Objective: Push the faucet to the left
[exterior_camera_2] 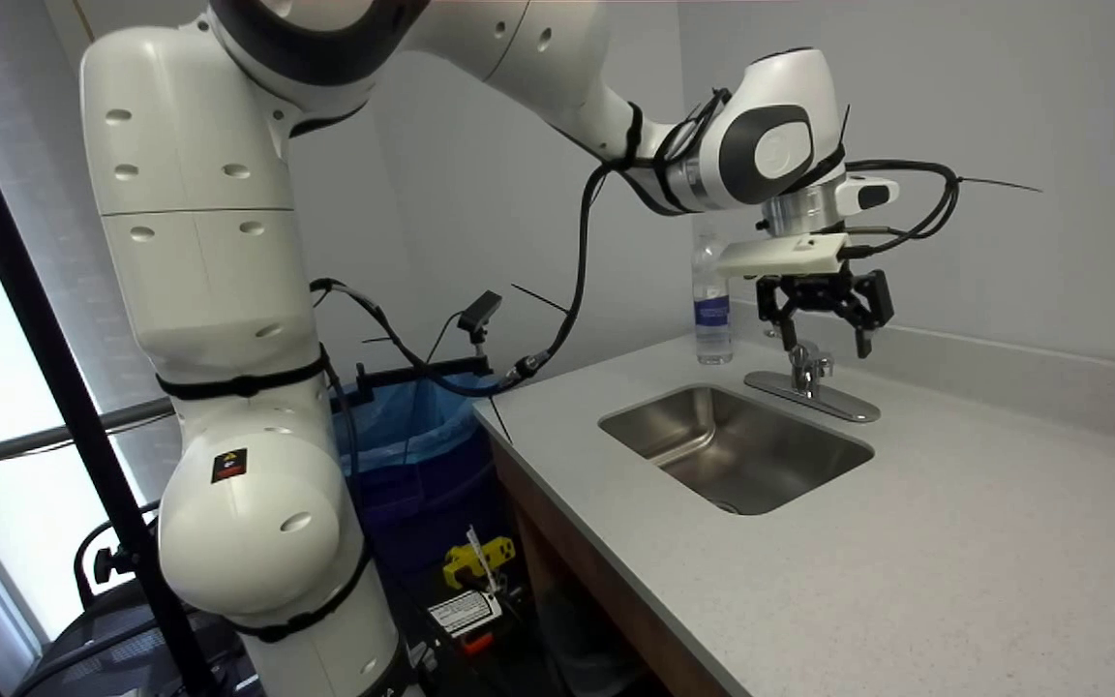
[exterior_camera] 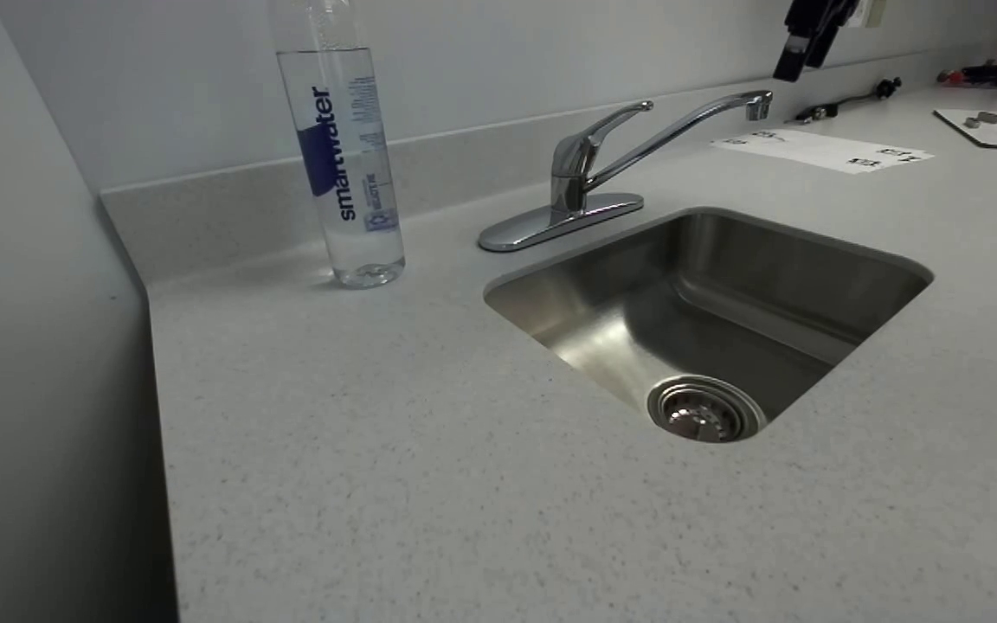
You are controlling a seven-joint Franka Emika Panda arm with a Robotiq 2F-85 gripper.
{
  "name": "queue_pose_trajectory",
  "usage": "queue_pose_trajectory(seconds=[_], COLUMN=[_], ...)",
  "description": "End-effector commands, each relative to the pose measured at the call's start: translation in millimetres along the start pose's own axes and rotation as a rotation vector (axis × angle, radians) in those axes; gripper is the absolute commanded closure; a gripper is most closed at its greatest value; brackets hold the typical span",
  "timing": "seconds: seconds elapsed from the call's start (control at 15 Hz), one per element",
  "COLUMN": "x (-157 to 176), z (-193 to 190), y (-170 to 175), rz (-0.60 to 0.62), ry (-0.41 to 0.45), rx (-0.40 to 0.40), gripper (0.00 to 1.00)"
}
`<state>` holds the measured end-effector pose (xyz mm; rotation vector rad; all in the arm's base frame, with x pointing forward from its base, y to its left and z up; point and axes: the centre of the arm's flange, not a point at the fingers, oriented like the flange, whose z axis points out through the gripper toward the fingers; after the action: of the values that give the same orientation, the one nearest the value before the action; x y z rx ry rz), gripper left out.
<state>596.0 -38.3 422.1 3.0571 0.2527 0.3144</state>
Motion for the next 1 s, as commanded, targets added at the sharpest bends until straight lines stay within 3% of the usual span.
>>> queue_pose_trajectory(seconds=[0.0, 0.4, 0.47, 0.53, 0.93], x=[31.1, 72.6, 75.9, 78.0, 83.5], z=[1.7, 15.0, 19.2, 23.6, 47.1], y=[3.2, 27.2, 28.7, 29.1, 28.9], rz=[0.081, 0.180, 0.192, 0.203, 0.228], ry=[0.043, 0.066, 0.065, 0.063, 0.041], rx=[-0.004, -0.041, -0.046, -0.052, -0.058], gripper=[0.00, 0.00, 0.25, 0.26, 0.73])
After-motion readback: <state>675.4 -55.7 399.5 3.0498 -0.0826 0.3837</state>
